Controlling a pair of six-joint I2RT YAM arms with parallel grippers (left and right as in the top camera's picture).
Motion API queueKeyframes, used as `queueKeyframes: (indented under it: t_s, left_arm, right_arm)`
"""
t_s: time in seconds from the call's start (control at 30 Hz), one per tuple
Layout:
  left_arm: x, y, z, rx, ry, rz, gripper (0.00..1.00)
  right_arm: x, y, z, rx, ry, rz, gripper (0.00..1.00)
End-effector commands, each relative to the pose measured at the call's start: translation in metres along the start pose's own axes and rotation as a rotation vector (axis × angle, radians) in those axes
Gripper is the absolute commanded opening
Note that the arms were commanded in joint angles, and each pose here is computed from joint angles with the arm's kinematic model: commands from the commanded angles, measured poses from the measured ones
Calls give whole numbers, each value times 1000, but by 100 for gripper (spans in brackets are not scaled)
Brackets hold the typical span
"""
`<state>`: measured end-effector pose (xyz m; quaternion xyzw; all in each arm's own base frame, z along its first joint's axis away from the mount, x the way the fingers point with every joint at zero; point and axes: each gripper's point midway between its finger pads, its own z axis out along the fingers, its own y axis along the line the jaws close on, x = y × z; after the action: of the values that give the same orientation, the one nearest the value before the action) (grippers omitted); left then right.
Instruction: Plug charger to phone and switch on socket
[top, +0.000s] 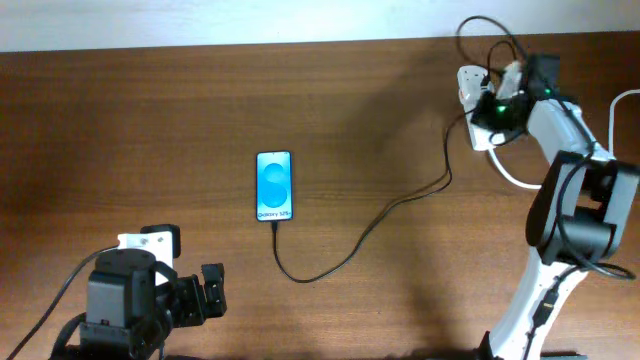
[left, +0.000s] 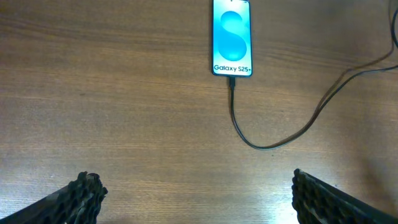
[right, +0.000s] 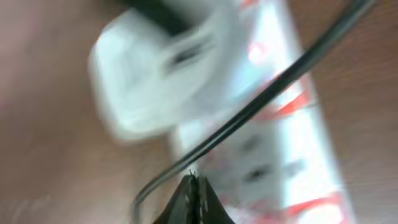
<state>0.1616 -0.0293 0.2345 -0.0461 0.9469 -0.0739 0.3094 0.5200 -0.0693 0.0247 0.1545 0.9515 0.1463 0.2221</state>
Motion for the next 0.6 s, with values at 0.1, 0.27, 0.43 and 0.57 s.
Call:
queueKeyframes:
  t_s: [0.1, 0.27, 0.43, 0.57]
  left_arm:
    - [0, 1, 0, -4, -6, -3, 99]
    - [0, 1, 0, -4, -6, -3, 99]
    - [0, 1, 0, -4, -6, -3, 100]
    - [0, 1, 0, -4, -6, -3, 99]
  right_arm:
    - [29, -56, -52, 212, 68, 158, 5]
    - [-2, -38, -143, 208, -104, 148, 5]
    - [5, 41, -260, 117, -279, 34, 4]
    - [49, 91, -341, 56, -376, -56, 5]
